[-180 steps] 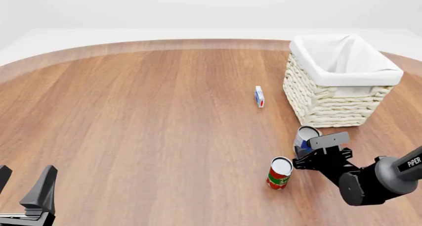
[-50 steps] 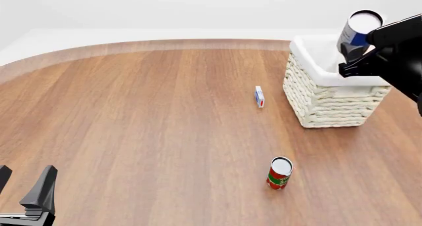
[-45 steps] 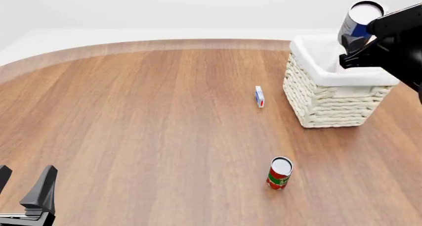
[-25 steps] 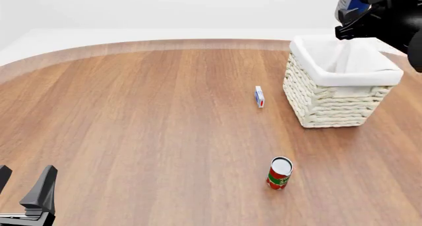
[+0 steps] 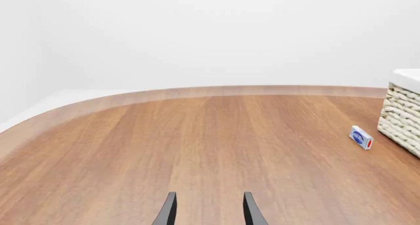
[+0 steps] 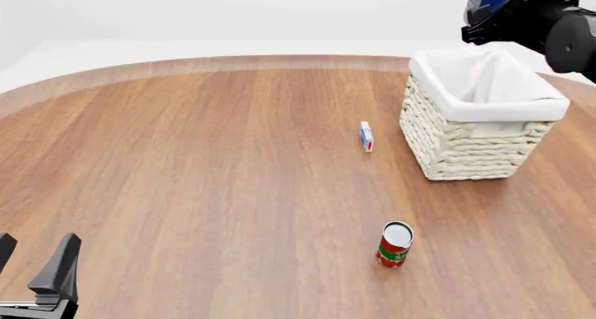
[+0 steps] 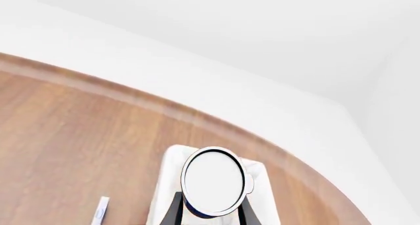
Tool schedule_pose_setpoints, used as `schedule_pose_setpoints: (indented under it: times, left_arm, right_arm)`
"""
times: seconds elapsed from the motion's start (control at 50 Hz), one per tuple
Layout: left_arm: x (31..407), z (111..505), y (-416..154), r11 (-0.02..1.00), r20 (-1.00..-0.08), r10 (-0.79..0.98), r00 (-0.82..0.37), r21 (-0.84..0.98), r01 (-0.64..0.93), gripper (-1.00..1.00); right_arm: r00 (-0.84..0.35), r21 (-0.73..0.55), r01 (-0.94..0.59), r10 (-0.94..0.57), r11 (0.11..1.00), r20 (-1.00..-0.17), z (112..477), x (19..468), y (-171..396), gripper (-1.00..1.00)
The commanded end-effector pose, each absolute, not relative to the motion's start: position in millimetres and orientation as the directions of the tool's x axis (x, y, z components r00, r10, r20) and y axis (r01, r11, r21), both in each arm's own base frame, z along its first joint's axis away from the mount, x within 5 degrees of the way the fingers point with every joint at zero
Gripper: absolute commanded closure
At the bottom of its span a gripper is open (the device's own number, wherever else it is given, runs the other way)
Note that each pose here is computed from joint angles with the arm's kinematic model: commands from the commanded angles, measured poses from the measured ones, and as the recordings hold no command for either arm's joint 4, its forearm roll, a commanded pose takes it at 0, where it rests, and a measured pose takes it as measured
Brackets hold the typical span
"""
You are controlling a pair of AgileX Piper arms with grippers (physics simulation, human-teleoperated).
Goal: Pick up the alphabet soup and the cream cheese box, and put them in the basket.
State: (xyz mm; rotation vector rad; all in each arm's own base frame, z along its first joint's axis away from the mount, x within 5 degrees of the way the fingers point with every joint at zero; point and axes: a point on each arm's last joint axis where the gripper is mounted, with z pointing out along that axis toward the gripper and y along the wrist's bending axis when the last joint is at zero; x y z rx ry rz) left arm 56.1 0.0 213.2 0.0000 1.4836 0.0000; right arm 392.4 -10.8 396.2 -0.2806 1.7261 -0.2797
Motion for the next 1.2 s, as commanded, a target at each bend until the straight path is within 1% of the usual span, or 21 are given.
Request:
schedule_pose_setpoints:
  times: [0.02, 0.62, 1.2]
  left_arm:
    - [56.1, 213.2, 0.0, 1.0, -0.996, 0.0, 0.087, 0.0, 0.0, -1.0]
    - [56.1, 213.2, 0.0, 1.0, -0.996, 0.0, 0.087, 0.0, 0.0, -1.0]
    - [56.1, 213.2, 0.0, 1.0, -0.996, 0.0, 0.087, 0.0, 0.0, -1.0]
  right_arm:
    - [-0.192, -0.273, -0.001, -0.268, 0.962, -0.944, 390.6, 407.4, -21.5, 1.0]
    - [-0.299, -0.247, 0.051, -0.221, 0.968, -0.928, 376.3, 418.7, -53.1, 1.0]
    - [-0.419, -0.277, 0.018, -0.244, 0.961, -0.874, 358.5, 436.8, -63.6, 1.0]
